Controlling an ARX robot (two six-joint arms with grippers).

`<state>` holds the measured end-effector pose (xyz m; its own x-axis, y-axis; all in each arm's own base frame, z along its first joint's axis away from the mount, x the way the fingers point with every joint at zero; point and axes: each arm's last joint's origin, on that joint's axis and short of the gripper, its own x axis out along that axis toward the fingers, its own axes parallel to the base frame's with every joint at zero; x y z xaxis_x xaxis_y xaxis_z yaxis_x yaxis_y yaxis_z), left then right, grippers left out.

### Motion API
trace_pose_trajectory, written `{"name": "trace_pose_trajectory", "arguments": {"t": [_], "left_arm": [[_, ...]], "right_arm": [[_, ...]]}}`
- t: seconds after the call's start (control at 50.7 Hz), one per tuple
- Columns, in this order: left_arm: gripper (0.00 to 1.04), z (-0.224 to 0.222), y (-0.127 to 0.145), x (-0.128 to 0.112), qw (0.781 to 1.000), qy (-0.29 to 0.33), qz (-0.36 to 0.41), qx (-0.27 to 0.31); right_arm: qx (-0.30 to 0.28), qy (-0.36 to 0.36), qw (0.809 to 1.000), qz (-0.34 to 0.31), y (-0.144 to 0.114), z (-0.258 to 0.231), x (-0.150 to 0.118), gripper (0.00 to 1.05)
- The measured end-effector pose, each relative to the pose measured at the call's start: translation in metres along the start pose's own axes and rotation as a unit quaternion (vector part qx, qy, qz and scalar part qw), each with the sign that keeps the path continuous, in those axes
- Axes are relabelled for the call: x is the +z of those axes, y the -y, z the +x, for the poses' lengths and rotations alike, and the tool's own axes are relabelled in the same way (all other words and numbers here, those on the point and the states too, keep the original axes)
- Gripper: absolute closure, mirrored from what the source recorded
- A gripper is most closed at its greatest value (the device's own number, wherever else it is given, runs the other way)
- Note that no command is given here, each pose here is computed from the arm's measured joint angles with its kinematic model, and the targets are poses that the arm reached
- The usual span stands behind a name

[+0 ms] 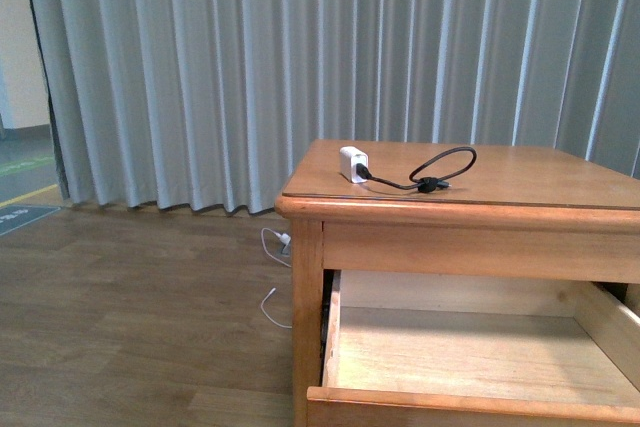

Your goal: Put charger into drawer

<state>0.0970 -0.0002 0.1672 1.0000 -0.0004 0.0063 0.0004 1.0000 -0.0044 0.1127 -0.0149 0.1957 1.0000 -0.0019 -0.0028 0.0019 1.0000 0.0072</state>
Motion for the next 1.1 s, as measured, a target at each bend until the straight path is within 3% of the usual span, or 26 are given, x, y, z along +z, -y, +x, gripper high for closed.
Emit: {"name": "trace_pose_trajectory", "arguments": {"t": [0.374,0.473,0.532,0.828,1.104], "left_arm": [[0.06,0.0,0.0,0.0,1.0,0.0,0.0,0.0],[0.06,0.007,0.004,0.0,0.998,-0.015,0.025,0.052],[0.06,0.015,0.01,0.003,0.998,-0.021,0.031,0.045],[0.06,0.096,0.048,0.037,0.998,-0.051,0.04,0.0],[0.06,0.185,0.112,0.059,0.996,-0.069,0.034,-0.034]], "right_arm": [[0.0,0.0,1.0,0.0,0.0,0.0,0.0,0.08],[0.0,0.0,1.0,0.0,0.0,0.0,0.0,0.08],[0.0,0.0,1.0,0.0,0.0,0.0,0.0,0.08],[0.0,0.0,1.0,0.0,0.0,0.0,0.0,0.08],[0.0,0.0,1.0,0.0,0.0,0.0,0.0,0.08]]}}
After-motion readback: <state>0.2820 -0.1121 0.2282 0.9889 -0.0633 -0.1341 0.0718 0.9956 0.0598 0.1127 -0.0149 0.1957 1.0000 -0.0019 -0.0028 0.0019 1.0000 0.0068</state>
